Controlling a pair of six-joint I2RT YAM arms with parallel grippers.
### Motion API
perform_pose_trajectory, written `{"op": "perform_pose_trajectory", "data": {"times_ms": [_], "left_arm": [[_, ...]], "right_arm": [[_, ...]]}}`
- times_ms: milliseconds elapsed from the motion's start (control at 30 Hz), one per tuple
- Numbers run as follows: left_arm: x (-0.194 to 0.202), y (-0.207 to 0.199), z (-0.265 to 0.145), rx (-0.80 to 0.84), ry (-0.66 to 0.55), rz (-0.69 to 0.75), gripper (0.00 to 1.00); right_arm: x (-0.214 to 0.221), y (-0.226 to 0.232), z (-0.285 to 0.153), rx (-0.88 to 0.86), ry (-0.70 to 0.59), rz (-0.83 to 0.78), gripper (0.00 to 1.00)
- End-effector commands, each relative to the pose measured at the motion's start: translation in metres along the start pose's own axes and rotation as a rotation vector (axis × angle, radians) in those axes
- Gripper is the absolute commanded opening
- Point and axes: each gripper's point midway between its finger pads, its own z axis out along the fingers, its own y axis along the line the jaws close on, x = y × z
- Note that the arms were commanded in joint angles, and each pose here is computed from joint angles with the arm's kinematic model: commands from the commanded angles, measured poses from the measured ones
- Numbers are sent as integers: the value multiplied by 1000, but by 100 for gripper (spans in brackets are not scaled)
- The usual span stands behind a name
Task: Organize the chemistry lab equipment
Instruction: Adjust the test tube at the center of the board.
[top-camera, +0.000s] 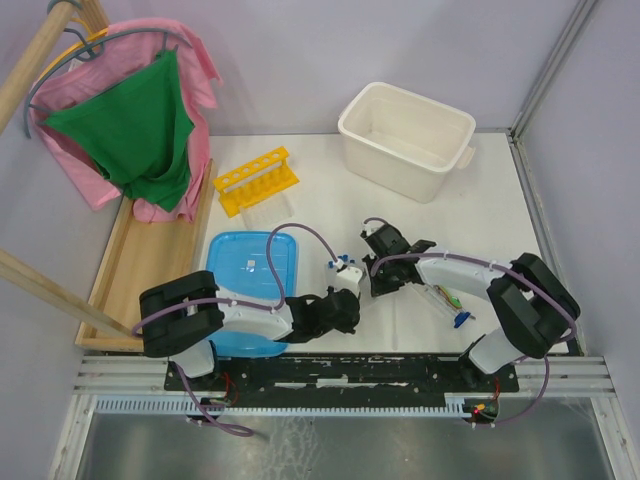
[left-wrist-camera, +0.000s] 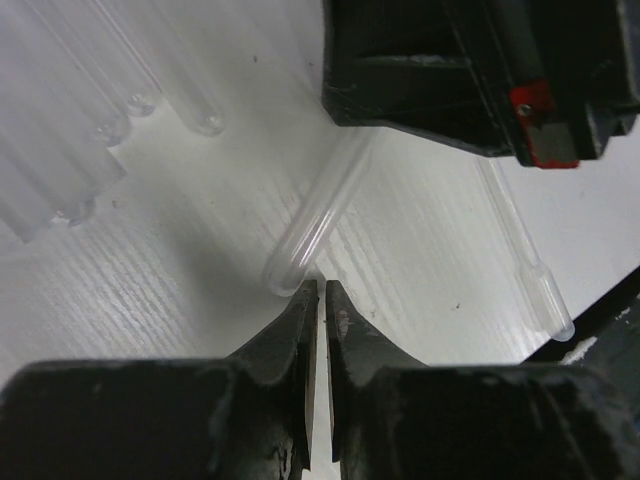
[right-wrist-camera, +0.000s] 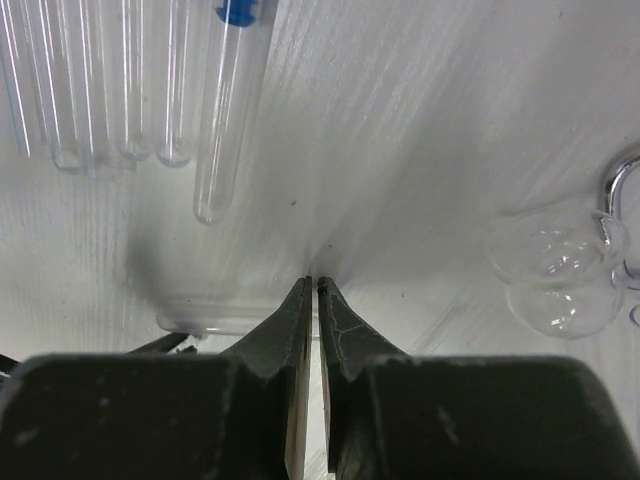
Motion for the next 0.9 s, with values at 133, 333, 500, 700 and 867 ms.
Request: {"op": "perform_pose_trajectory", "data": {"times_ms": [133,333,500,700,867], "left_arm": [[-24,14,1,-104,-83,56,15],[-31,10,12,-116,-108,67,18],[-38,7,17,-115,-136,60,21],[-47,8,12,-134,-148,69,22],[-51,21,-3,-183,-154,62,28]], "right_arm": [[8,2,-14,-30,-24,23,15],[19,7,-19,-51,-9,0,18],[25,12,-23,-64,-9,-30,20],[25,6,-26,-21,-20,-40,21],[17,-3,-35,31,-61,-45,29]]}}
